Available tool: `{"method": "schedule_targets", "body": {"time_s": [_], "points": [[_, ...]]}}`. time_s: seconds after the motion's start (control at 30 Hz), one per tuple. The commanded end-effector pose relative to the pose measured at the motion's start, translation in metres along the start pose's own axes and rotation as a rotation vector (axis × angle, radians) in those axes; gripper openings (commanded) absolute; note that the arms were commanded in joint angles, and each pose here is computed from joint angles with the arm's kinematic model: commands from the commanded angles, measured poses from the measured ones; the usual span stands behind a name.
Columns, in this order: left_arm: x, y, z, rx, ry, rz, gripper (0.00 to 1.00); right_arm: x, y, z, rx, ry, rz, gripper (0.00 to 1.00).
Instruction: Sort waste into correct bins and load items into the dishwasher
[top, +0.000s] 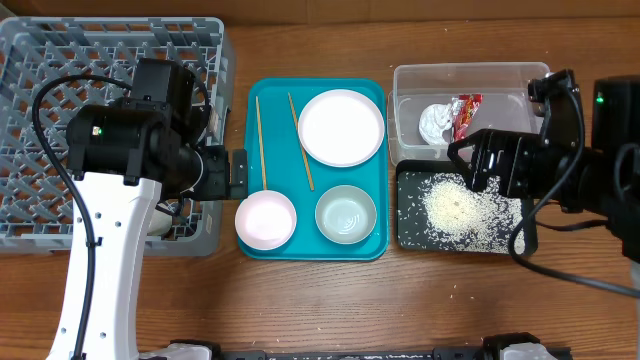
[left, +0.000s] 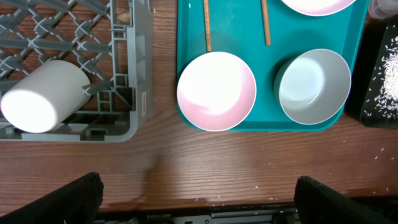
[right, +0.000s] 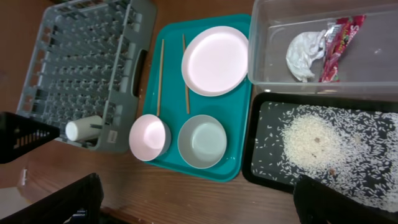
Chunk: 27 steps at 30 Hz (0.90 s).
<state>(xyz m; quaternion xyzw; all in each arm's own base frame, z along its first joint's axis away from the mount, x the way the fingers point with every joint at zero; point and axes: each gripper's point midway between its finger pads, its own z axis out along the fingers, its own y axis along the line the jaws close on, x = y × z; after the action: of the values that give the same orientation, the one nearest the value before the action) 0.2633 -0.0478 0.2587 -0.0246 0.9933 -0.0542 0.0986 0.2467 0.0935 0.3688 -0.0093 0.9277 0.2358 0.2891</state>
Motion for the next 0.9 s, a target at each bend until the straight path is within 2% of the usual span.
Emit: {"method": "schedule_targets", "body": {"time_s": [0.0, 0.2, 0.37, 0.47, 0.53, 0.7, 0.77, 0.87], "points": [[-0.003, 0.000, -0.002, -0.003, -0.012, -0.016, 1.00, 0.001, 0.011, -0.007, -0.047, -0.016, -0.012, 1.00], [-0.003, 0.000, -0.002, -0.003, -0.012, -0.016, 1.00, -0.001, 0.007, -0.004, -0.030, -0.009, -0.013, 1.00], [-0.003, 0.000, -0.002, -0.003, -0.012, -0.016, 1.00, 0.018, -0.026, -0.009, 0.152, 0.048, -0.034, 1.00], [-0.003, 0.000, -0.002, -0.003, -0.012, -0.016, 1.00, 0.016, -0.033, -0.018, 0.209, 0.007, -0.085, 1.00], [-0.003, 0.000, -0.002, -0.003, -0.012, -0.016, 1.00, 0.002, -0.028, -0.024, 0.198, -0.068, -0.209, 1.00], [-0.003, 0.000, -0.002, -0.003, -0.012, -0.016, 1.00, -0.040, -0.007, -0.037, 0.146, -0.409, -0.444, 1.00], [-0.003, 0.000, -0.002, -0.003, -0.012, -0.016, 1.00, -0.040, -0.009, -0.032, 0.138, -0.528, -0.477, 1.00], [-0.003, 0.000, -0.002, -0.003, -0.012, -0.016, 1.00, -0.026, -0.021, -0.013, 0.136, -0.600, -0.497, 1.00]]}}
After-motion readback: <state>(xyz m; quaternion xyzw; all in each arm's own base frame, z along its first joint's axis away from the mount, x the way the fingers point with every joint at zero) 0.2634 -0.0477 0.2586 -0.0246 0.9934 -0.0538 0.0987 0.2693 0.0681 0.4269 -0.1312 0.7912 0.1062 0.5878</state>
